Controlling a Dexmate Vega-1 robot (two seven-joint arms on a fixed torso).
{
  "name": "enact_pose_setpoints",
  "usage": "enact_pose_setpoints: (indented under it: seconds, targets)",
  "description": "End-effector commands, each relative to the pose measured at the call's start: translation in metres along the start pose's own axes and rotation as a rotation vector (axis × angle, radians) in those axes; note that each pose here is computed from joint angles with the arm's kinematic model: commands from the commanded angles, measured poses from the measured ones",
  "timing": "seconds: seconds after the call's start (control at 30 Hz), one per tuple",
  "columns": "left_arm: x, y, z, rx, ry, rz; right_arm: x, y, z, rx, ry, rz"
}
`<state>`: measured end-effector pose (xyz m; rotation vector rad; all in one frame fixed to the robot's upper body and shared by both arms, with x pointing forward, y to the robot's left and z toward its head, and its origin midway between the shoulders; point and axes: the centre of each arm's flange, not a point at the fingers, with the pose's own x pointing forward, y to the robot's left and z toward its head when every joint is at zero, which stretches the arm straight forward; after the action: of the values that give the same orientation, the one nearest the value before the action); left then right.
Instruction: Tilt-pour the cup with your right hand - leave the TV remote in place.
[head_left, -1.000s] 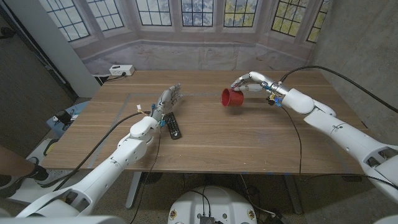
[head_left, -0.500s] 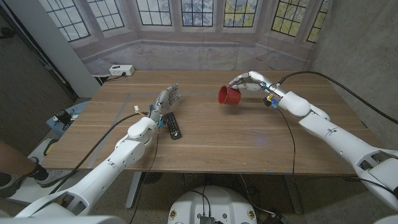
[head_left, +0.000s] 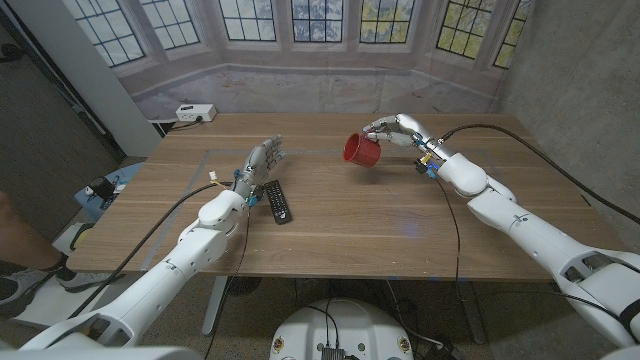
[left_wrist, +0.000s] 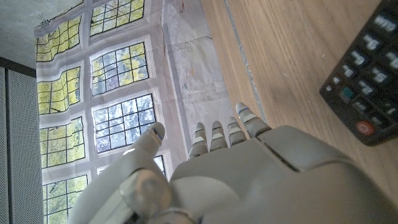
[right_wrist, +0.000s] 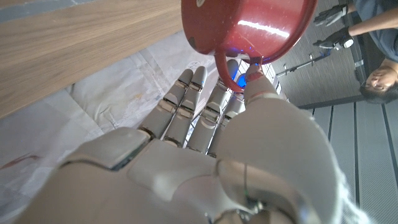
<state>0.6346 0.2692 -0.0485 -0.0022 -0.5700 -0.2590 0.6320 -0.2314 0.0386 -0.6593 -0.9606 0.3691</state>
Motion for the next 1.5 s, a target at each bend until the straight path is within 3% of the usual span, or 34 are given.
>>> enact_pose_setpoints:
  seconds: [0.03,0.7,0.9,1.5]
  targets:
    - [-0.013,0.007,0.000,0.003,-0.007,0.019,0.007,0.022,-0.003,0.109,-0.019,-0.074]
    - [-0.033,0.008,-0.007,-0.013,-0.010,0.057,0.019,0.045,-0.007,0.245,-0.037,-0.131]
    - [-0.038,0.008,-0.009,-0.019,-0.008,0.067,0.022,0.051,-0.010,0.305,-0.045,-0.178]
    - [-0.040,0.002,-0.010,-0.026,-0.009,0.080,0.026,0.057,-0.015,0.376,-0.052,-0.253]
